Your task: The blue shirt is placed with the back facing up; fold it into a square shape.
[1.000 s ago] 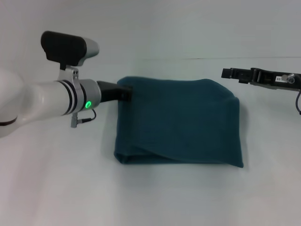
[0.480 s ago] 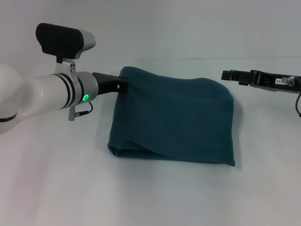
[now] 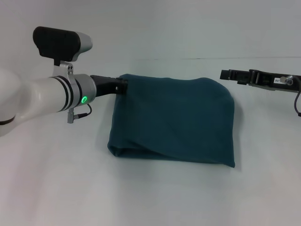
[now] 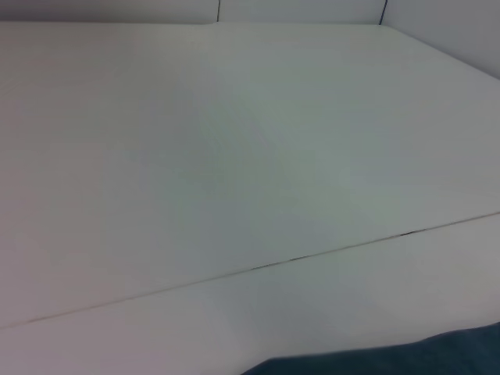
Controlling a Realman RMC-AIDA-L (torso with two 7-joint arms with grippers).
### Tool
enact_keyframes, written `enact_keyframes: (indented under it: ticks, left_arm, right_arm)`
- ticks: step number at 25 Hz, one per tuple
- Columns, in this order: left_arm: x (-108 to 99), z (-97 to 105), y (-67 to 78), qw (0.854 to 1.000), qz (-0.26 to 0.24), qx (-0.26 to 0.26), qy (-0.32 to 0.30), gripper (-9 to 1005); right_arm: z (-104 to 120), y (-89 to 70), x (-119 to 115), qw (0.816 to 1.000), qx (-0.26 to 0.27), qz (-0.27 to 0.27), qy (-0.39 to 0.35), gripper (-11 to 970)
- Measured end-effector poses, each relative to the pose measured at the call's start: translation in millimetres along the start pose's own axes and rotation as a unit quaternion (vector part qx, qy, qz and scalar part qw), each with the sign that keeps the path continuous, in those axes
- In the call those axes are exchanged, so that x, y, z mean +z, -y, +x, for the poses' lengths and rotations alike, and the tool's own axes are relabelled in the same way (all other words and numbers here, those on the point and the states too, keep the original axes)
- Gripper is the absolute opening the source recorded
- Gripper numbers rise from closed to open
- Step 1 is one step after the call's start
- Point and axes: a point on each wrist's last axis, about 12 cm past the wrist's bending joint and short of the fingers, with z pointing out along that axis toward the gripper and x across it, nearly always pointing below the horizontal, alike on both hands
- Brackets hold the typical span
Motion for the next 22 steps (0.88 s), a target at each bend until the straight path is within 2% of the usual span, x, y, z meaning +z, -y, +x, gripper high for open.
enact_keyframes:
  ticks: [2,7,10,13,15,22]
  left_arm:
    - [-2,0,-3.0,1.000,-0.002,-0.012,0.006,90]
    - [-15,-1,-20.1,0.999,-0.011,-0.039,0.034,276]
    - [-30,3,-27.4,0.998,0.013,-0.053,0.044,400]
    - [-53,6,-32.4,0.994,0.059,-0.063,0.059,530]
    - [-70,9,-36.1,0.990,0.093,-0.073,0.075,577]
    - [-125,34,-41.9,0.961,0.225,-0.088,0.135,743]
  right_arm:
    - [0,-0.2,0,1.000,0.000,0.000,0.000,850]
    - [1,0.4,-1,1.000,-0.001,-0.001,-0.001,851]
    - [3,0.3,-3,1.000,-0.004,-0.009,-0.003,853]
    - [7,-3.1,-8,0.999,-0.018,-0.039,-0.006,856]
    - [11,-7.4,-12,0.997,-0.037,-0.071,-0.009,858]
    - [31,-21.8,-25,0.977,-0.131,-0.166,-0.002,863]
